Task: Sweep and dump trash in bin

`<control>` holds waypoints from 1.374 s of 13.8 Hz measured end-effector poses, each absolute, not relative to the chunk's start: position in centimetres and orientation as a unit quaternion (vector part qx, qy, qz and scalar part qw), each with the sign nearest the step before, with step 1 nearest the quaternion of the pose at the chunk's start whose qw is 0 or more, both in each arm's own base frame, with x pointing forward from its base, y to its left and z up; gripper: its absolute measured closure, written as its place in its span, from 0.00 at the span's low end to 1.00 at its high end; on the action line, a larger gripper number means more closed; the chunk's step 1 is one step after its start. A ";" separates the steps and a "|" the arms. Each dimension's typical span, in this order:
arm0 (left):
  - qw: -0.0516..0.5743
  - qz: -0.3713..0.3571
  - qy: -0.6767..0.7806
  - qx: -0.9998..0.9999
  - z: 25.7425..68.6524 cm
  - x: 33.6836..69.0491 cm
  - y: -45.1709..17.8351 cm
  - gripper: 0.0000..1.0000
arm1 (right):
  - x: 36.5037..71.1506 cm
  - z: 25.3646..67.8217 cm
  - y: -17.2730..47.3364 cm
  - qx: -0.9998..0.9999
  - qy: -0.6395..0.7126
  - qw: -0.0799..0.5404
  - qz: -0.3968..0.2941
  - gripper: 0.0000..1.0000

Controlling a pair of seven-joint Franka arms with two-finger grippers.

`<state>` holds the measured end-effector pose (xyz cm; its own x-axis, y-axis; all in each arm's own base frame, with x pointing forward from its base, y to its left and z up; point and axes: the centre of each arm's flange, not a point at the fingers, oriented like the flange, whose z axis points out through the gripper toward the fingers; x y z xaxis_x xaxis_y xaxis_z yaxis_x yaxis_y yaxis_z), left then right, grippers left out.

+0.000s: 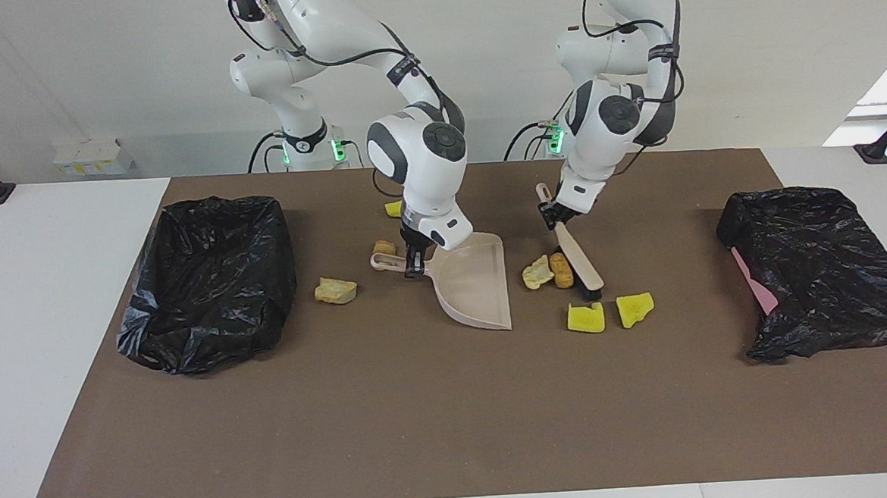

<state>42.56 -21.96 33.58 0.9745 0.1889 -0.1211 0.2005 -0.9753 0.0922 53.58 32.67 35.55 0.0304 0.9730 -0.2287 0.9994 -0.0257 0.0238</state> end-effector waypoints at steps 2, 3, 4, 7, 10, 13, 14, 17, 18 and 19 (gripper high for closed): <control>0.076 -0.054 0.073 0.993 34.0 42.4 -25.9 0.74 | 53.6 35.5 32.7 0.712 0.692 0.089 -0.075 0.68; 0.084 -0.051 0.045 0.994 34.3 41.9 -27.8 0.74 | 53.6 35.5 32.7 0.712 0.692 0.089 -0.075 0.68; 0.090 -0.048 0.012 0.995 34.4 41.3 -29.2 0.74 | 53.6 35.5 32.6 0.712 0.692 0.089 -0.075 0.68; 0.102 -0.038 -0.066 0.992 35.0 41.3 -30.0 0.74 | 53.5 35.6 32.6 0.712 0.692 0.089 -0.074 0.68; 0.114 -0.030 -0.066 0.991 37.8 44.2 -28.4 0.74 | 53.5 35.5 32.6 0.712 0.692 0.089 -0.075 0.68; 0.114 -0.025 -0.040 0.992 41.2 48.3 -23.7 0.74 | 53.5 35.4 32.6 0.712 0.692 0.089 -0.076 0.68; 0.100 -0.019 -0.036 0.994 41.7 49.4 -21.7 0.74 | 53.5 35.4 32.6 0.712 0.692 0.089 -0.076 0.68; 0.071 -0.008 -0.022 0.997 41.8 51.8 -15.4 0.74 | 53.5 35.5 32.5 0.712 0.692 0.089 -0.077 0.68; 0.066 -0.006 -0.020 0.998 41.6 52.4 -13.3 0.74 | 53.4 35.4 32.5 0.712 0.692 0.089 -0.078 0.68; 0.053 -0.005 -0.017 0.998 41.3 53.0 -11.1 0.74 | 53.4 35.4 32.5 0.712 0.692 0.089 -0.078 0.68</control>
